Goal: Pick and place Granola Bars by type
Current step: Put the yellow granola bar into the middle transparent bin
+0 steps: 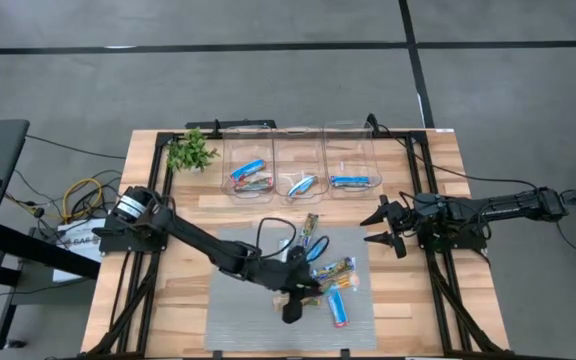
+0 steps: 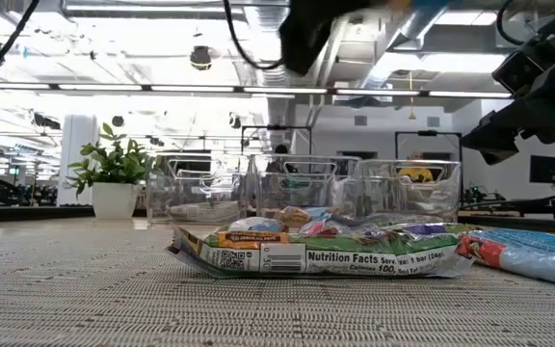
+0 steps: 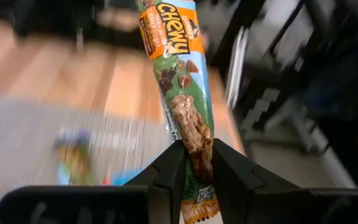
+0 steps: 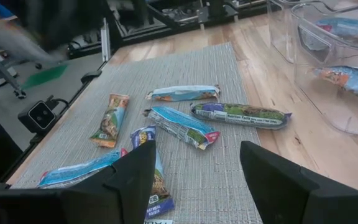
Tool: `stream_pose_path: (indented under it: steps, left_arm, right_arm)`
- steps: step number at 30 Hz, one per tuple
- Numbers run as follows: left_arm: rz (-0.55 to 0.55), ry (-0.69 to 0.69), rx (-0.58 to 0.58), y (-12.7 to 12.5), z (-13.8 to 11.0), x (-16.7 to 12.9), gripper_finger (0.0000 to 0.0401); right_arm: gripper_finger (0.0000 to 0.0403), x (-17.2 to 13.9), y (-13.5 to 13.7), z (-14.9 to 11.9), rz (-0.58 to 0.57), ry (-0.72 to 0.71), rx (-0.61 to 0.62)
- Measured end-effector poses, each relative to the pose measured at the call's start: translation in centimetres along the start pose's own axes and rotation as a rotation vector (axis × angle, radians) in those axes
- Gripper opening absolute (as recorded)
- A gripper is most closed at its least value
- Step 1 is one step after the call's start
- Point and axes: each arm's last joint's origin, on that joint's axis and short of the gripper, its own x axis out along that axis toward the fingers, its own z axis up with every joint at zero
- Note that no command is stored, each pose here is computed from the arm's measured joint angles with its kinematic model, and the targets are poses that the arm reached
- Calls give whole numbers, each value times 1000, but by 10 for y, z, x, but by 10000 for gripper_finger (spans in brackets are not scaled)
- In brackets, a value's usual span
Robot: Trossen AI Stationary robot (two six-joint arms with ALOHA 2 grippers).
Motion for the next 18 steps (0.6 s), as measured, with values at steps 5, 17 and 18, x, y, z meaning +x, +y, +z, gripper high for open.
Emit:
stream_pose_path:
  steps: [5,17,18]
  left_arm:
    - [-54,-169,-35,-1,37,1,65]
    - [-89,-262,29,7,76,-1,65]
    - [-81,-257,28,10,77,0,65]
  right_arm:
    - [226,0,0,0,0,0,0]
    - [226,0,0,0,0,0,0]
    - [226,0,0,0,0,0,0]
